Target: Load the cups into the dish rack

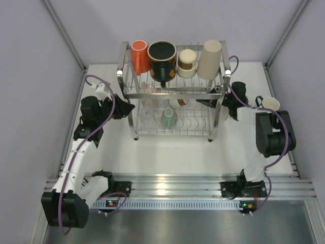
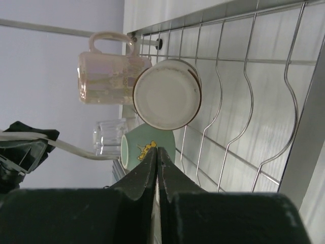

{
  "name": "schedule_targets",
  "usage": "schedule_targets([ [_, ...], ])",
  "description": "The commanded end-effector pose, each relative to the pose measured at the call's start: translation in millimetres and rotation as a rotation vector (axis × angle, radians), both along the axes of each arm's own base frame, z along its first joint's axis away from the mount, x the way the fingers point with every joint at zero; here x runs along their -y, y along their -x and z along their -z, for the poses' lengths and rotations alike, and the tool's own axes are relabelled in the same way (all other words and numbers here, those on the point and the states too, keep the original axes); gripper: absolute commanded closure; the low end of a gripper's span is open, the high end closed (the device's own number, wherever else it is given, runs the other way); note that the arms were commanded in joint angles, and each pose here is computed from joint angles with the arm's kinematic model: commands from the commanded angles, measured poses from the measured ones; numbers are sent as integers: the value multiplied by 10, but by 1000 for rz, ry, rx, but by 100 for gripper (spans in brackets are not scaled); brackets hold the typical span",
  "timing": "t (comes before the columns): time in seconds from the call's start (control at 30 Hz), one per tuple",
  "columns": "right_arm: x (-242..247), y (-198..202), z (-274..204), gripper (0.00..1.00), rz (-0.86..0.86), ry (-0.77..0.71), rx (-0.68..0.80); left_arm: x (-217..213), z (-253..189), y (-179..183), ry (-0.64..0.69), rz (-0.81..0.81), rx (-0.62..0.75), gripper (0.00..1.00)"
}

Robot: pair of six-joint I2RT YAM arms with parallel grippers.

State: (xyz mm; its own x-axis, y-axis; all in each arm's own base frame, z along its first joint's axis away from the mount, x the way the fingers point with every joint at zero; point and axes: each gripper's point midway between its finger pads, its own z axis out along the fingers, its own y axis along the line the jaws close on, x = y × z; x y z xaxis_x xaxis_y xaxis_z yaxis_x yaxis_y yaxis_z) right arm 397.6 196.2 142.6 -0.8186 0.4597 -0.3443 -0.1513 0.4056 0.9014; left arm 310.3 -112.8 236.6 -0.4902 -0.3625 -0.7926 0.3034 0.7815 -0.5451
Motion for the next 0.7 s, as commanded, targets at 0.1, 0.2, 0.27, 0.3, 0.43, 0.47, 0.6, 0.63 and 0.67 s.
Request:
schedule_targets([
  [0.1, -114, -297, -295, 100, 22, -10, 131, -12, -392, -91, 46, -23, 101, 76],
  [0.2, -142, -358, -186, 100, 72, 42, 88, 4, -420, -89, 51, -13, 108, 80],
  [0.27, -189, -380, -115, 100, 109, 57, 61, 6, -415, -90, 50, -11, 107, 86],
  [0.3, -206, -377, -81, 100, 120, 56, 53, 8, -415, -89, 49, -9, 108, 88],
  [0.43, -255, -396, 28, 100, 182, 41, 10, 32, -434, -95, 65, 1, 107, 98],
  [0.47, -227, -434, 45, 100, 217, 42, -9, 36, -426, -107, 70, 2, 103, 100],
  [0.6, -177, -481, 176, 100, 295, 55, -54, 49, -431, -118, 74, 9, 105, 100],
  [0.63, -167, -495, 183, 100, 321, 49, -62, 46, -423, -119, 72, 8, 104, 100],
  [0.67, -146, -478, 212, 100, 332, 52, -63, 44, -423, -121, 72, 6, 104, 100],
])
